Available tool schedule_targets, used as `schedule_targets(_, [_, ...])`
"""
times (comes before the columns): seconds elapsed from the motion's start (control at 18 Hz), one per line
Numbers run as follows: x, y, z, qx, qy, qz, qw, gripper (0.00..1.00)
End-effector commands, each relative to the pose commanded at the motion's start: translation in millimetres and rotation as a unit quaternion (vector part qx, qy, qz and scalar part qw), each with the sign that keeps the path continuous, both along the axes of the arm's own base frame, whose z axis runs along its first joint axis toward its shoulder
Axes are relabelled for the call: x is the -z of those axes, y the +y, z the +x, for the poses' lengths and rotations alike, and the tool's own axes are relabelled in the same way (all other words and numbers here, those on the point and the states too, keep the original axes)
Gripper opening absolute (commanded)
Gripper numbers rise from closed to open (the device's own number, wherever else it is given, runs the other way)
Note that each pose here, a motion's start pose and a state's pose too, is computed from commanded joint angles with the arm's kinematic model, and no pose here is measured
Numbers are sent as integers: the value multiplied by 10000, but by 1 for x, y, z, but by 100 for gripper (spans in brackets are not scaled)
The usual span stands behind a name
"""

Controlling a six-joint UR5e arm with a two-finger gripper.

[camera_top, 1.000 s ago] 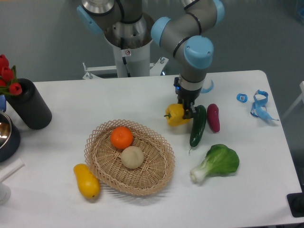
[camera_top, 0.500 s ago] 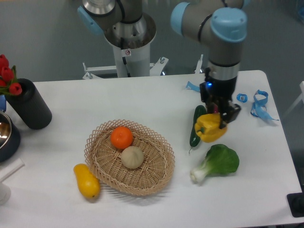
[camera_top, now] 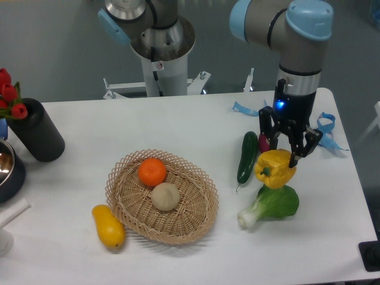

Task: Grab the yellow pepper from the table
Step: 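Lift the yellow pepper up and carry it over the bok choy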

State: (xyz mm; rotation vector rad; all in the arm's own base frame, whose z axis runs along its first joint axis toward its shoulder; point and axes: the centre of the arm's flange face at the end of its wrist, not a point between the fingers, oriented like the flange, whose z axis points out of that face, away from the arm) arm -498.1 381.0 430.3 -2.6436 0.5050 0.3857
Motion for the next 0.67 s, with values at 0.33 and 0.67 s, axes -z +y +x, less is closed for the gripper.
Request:
schedule_targets(0.33, [-6, 2, -3, -56, 11, 64, 10000, 13])
schedule_targets(0.67, [-5, 1, -4, -70, 1, 63, 10000, 13])
